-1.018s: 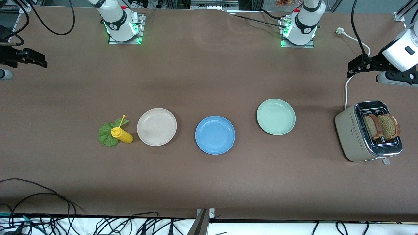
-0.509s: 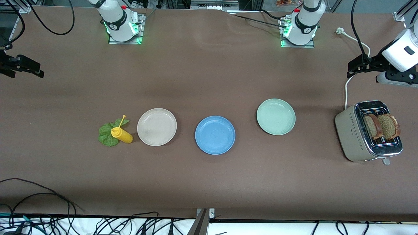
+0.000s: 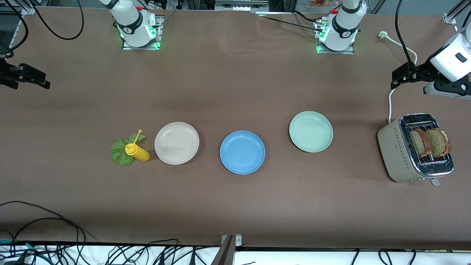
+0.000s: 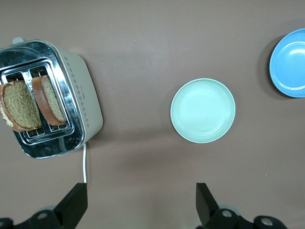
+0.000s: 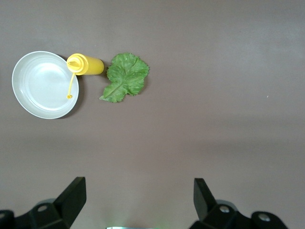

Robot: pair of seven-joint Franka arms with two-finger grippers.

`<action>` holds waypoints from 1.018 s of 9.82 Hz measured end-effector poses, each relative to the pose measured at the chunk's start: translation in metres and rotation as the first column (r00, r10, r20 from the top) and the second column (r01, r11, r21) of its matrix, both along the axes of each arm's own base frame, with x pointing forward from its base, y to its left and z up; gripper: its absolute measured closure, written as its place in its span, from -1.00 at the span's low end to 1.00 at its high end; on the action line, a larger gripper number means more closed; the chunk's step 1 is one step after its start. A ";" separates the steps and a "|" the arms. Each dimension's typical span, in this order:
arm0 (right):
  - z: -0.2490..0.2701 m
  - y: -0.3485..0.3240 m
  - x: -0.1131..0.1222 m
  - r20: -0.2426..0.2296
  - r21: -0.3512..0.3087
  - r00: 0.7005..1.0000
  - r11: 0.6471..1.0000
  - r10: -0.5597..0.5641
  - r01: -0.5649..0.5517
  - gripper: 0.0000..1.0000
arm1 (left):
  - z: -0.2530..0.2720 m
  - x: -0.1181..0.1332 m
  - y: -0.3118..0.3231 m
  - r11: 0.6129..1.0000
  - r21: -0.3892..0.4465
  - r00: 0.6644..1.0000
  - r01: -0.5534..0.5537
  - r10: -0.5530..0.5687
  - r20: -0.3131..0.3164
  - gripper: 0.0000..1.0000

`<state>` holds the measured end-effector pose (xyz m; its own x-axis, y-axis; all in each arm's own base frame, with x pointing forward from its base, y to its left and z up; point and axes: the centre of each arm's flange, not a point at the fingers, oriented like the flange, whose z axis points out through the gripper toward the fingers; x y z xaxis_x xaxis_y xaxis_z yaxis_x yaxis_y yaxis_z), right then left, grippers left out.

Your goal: Make sandwich in blue plate with both arms

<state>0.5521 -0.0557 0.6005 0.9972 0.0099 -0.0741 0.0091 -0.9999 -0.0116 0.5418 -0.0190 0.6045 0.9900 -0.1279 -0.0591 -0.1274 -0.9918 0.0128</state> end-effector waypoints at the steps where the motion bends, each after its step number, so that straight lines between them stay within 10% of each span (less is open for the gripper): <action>1: 0.000 0.000 0.000 -0.001 0.000 1.000 1.000 0.000 0.000 -1.00 | 0.000 0.000 0.000 1.000 0.000 1.000 0.000 0.000 0.000 -1.00; 10: -0.001 0.000 0.000 -0.002 0.000 1.000 1.000 0.001 -0.001 -1.00 | -0.015 0.015 0.015 0.999 0.028 1.000 -0.021 0.020 0.014 -1.00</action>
